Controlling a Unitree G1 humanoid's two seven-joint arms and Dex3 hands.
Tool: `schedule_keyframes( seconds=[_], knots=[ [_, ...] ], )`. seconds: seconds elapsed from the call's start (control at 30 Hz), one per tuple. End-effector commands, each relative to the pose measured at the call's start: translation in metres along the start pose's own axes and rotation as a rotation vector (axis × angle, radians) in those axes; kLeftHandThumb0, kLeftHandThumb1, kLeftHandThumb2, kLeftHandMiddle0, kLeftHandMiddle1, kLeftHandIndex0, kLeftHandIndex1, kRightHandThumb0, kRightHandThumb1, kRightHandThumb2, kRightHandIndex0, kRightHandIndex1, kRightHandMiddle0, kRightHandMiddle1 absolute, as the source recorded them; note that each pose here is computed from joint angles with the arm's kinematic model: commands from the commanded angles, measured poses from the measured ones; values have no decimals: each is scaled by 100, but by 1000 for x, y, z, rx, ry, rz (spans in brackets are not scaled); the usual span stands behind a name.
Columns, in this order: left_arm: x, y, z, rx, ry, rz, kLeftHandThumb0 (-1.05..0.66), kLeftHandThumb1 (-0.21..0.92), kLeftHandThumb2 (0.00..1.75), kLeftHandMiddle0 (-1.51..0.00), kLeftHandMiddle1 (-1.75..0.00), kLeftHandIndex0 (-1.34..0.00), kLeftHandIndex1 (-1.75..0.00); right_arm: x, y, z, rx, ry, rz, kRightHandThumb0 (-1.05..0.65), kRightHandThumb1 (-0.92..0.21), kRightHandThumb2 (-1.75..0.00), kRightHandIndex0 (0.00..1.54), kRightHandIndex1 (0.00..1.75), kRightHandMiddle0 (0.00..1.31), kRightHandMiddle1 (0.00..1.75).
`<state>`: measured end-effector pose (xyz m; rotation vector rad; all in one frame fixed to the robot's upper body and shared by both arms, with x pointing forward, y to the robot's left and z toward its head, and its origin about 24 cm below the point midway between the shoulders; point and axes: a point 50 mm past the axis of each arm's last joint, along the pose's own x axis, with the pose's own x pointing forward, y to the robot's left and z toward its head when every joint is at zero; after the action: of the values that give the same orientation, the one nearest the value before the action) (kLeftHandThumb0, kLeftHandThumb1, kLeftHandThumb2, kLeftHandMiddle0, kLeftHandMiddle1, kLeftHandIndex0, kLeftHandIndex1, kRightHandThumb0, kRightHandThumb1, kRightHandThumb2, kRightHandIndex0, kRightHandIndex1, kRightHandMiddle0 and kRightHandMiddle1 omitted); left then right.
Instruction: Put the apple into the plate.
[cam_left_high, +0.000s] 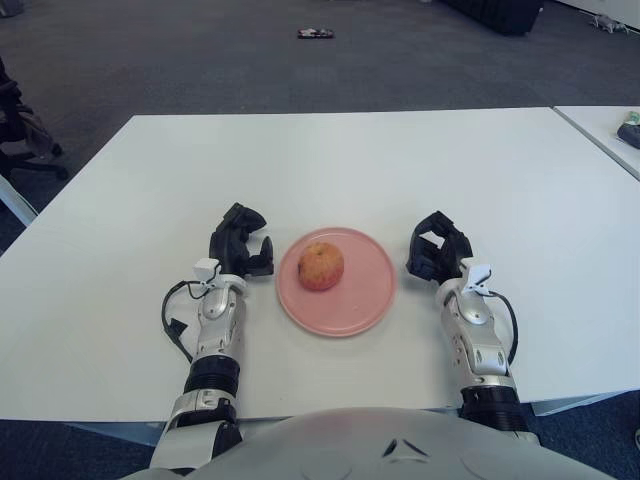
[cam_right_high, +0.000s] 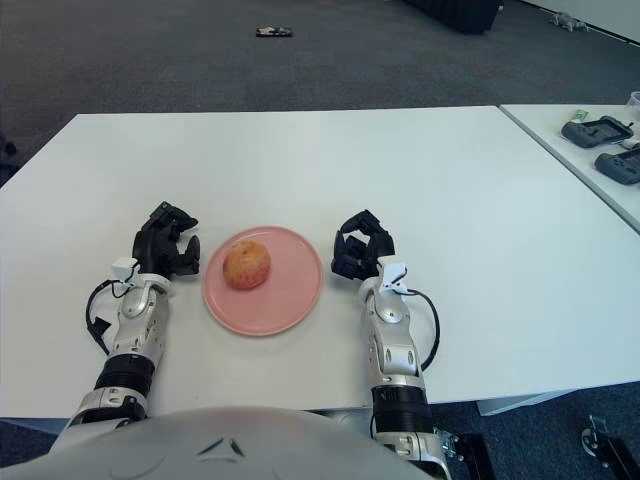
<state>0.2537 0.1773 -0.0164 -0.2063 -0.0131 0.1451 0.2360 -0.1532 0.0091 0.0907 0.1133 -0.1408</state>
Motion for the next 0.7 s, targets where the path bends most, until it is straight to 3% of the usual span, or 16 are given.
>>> schedule_keyframes(
  seconds=[0.0,0.67],
  knots=[
    [-13,5,-21,23,130,27,-1,-5,175,-92,-175,-64,-173,-1,-4,-1,12,-15,-14,-49,-30,-135,112,175,62,175],
    [-24,3,-23,77,170,8,-1,-3,173,-90,-175,-62,-175,-11,-19,-19,58,-6,-47,-49,-30,-134,115,175,62,175]
  ],
)
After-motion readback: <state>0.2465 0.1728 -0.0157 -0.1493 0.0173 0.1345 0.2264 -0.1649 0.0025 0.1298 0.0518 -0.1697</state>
